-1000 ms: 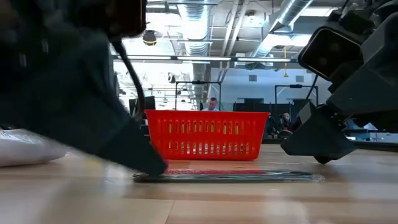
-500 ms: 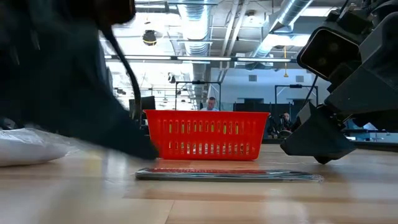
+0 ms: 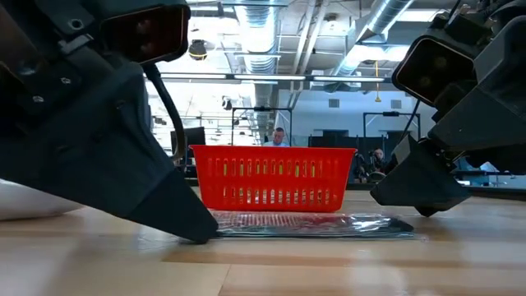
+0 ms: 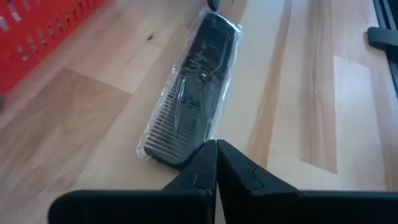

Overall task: Pick & Place Travel size toiletries
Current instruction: Put the black comb into the green basket

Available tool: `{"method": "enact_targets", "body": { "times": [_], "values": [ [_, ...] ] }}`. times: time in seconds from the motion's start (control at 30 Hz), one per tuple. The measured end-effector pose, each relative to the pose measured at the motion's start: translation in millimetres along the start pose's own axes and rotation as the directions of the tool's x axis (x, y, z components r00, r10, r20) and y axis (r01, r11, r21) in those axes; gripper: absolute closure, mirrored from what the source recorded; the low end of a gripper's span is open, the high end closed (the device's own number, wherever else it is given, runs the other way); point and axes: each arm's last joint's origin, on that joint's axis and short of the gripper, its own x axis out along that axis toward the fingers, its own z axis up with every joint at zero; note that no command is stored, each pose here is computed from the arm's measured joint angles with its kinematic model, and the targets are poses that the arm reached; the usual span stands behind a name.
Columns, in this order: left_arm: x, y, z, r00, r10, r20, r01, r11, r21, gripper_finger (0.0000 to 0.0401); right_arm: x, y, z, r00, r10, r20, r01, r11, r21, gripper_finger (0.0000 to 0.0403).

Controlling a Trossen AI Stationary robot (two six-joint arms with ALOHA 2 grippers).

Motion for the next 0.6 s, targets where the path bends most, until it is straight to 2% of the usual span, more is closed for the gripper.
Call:
{"method": "enact_targets", "body": {
  "times": [0.43, 0.6],
  "values": [
    [1.1, 1.2, 0.5, 1.0, 0.003, -0.009, -0.003, 1.0, 0.002, 0.0401, 1.5, 1.9, 0.7, 0.999, 0.03, -0.019, -0.029, 0.998, 0.053, 0.0138],
    [1.1, 1.3, 0.4, 1.0, 0.003, -0.01, -0.003, 1.0, 0.005, 0.0401, 7.8, 2.6, 1.7, 0.998, -0.017, -0.054, 0.02, 0.998, 0.054, 0.0138]
  ]
}}
